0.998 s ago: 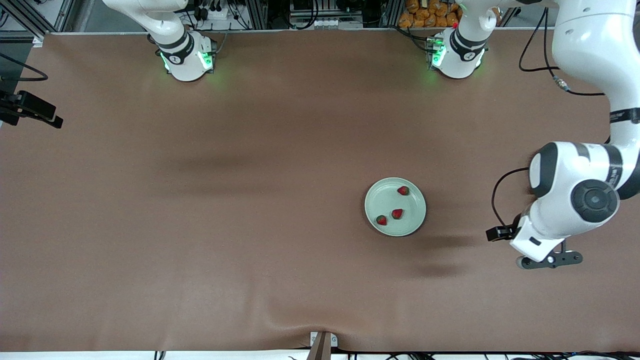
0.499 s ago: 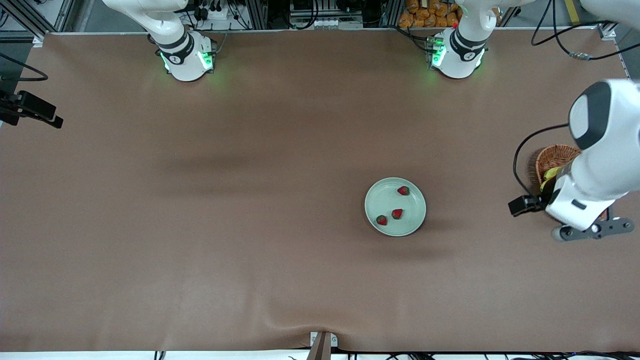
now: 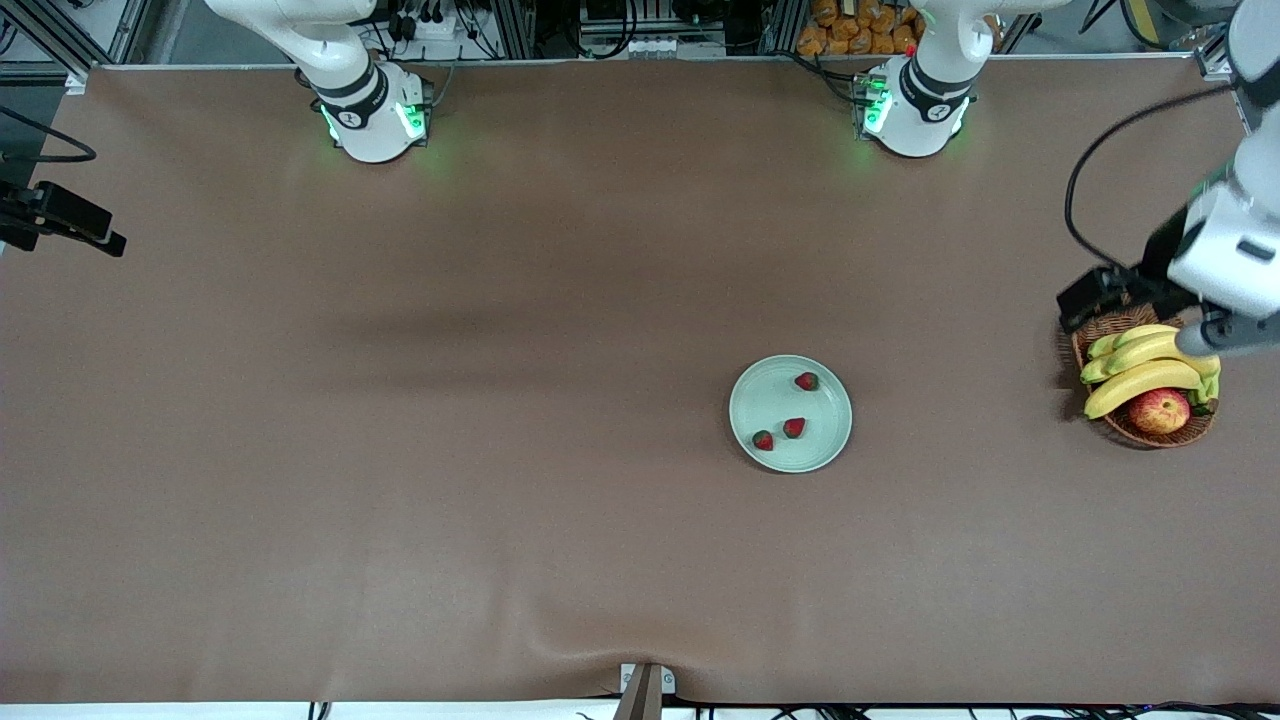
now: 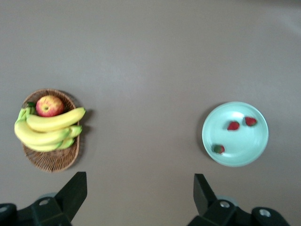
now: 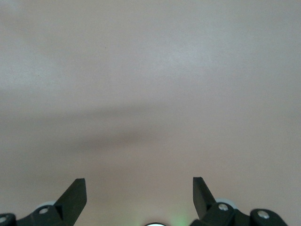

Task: Collect all strawberries into plate

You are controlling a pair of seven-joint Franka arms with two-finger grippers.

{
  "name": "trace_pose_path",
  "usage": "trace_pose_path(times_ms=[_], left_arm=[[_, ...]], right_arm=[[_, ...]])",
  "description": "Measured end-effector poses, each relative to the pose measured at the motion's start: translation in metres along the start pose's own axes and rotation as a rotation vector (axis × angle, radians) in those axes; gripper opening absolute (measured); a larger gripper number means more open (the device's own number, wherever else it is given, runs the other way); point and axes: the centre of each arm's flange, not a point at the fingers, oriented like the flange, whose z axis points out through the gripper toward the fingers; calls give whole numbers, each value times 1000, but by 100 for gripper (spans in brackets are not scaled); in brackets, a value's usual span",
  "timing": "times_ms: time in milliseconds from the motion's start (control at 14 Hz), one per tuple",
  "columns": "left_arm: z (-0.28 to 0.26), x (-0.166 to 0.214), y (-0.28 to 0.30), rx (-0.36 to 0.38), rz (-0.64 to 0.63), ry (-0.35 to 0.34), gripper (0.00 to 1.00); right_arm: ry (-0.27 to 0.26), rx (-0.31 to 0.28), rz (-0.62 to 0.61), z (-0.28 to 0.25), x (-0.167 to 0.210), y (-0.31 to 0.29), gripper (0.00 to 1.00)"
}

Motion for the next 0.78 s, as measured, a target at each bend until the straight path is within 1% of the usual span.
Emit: trace_pose_path(times_ms=[214,356,570,784], left_arm=[[-29,-29,5,-13,13,-1,100],[-35,-41,-9,-38,3,-8,100],[-32,-39,-29,-49,-7,9,100],[-25,-34,-38,-49,28,11,100]], right_arm=[[0,0,0,0,0,0,100],[0,0,0,0,0,0,100],[0,0,0,0,0,0,100],[0,0,0,0,0,0,100]])
